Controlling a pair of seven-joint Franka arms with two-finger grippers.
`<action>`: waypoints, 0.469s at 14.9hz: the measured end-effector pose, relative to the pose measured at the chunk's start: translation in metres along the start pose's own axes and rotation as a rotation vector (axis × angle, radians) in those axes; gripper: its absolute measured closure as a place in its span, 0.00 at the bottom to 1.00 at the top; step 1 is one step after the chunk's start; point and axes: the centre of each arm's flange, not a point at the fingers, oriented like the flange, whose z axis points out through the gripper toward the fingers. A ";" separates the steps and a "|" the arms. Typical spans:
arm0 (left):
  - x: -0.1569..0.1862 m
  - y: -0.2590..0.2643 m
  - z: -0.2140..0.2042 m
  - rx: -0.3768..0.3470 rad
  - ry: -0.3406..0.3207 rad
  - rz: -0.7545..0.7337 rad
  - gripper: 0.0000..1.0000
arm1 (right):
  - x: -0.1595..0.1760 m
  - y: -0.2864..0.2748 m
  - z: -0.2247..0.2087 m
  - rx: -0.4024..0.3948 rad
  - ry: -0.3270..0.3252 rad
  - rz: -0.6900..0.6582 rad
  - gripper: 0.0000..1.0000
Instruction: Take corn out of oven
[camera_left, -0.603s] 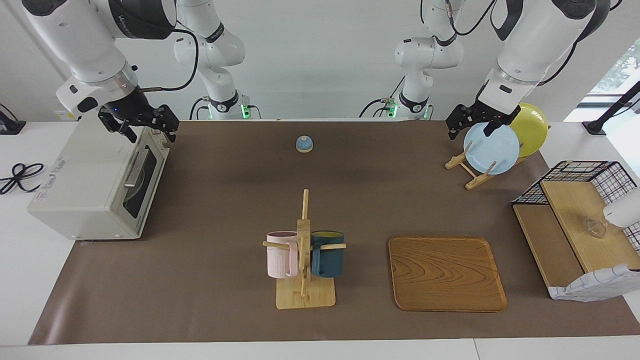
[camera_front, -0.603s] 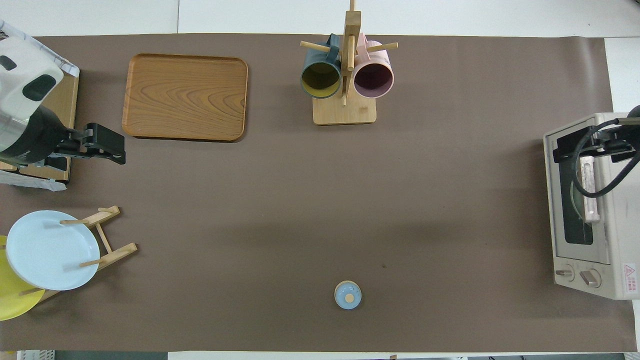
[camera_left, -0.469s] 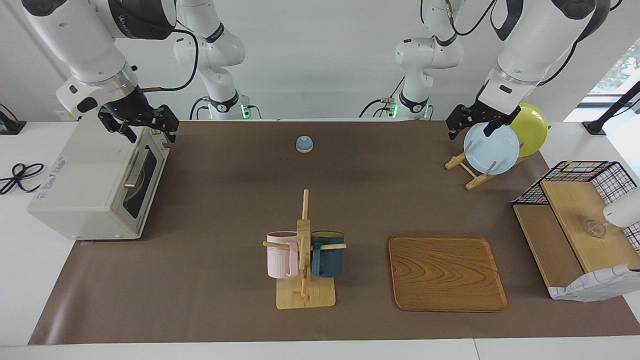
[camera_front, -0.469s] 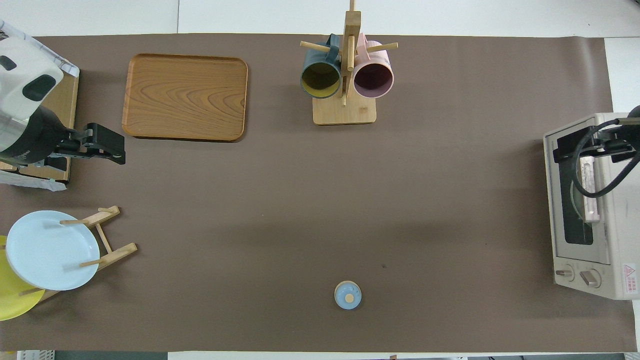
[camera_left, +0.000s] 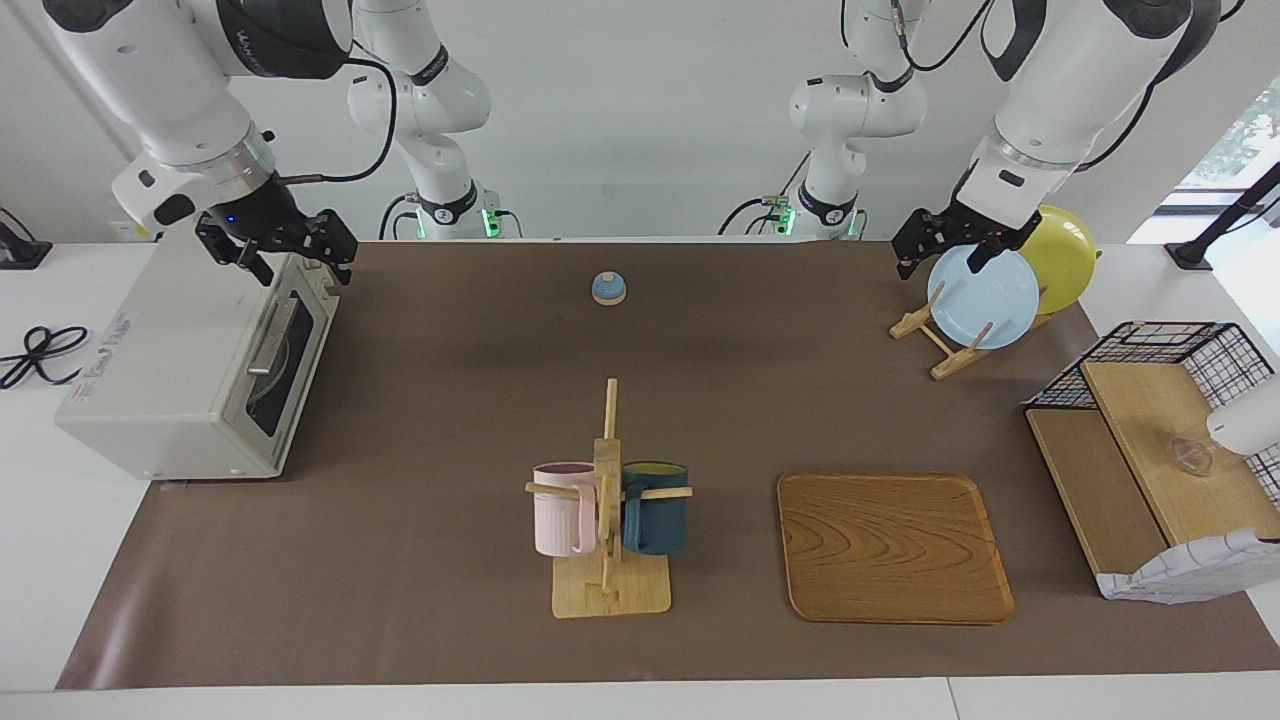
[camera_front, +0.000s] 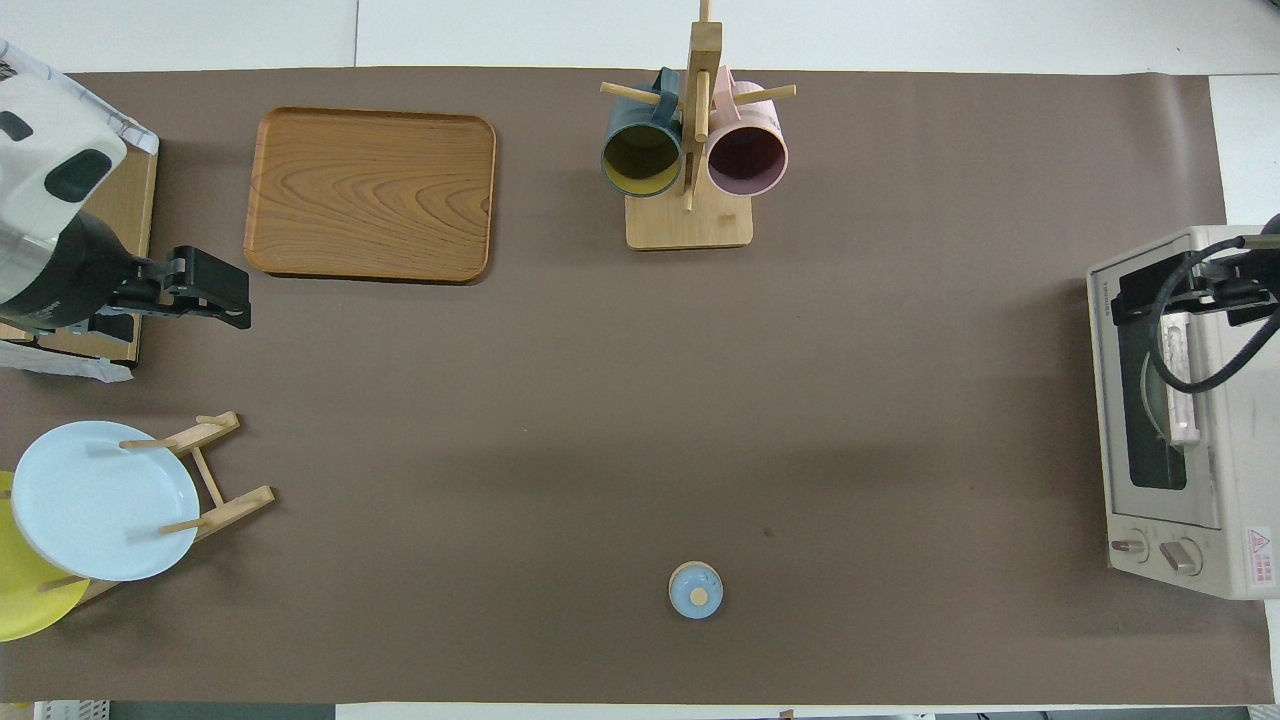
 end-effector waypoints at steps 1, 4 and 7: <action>0.000 0.000 0.000 0.000 0.000 0.000 0.00 | 0.000 0.007 0.001 0.001 -0.002 0.013 0.00; 0.000 0.000 0.000 0.000 0.000 0.000 0.00 | -0.001 0.018 0.006 0.003 -0.014 0.032 0.00; 0.000 0.000 0.000 0.000 0.000 0.000 0.00 | -0.001 0.016 0.009 0.003 -0.020 0.029 0.00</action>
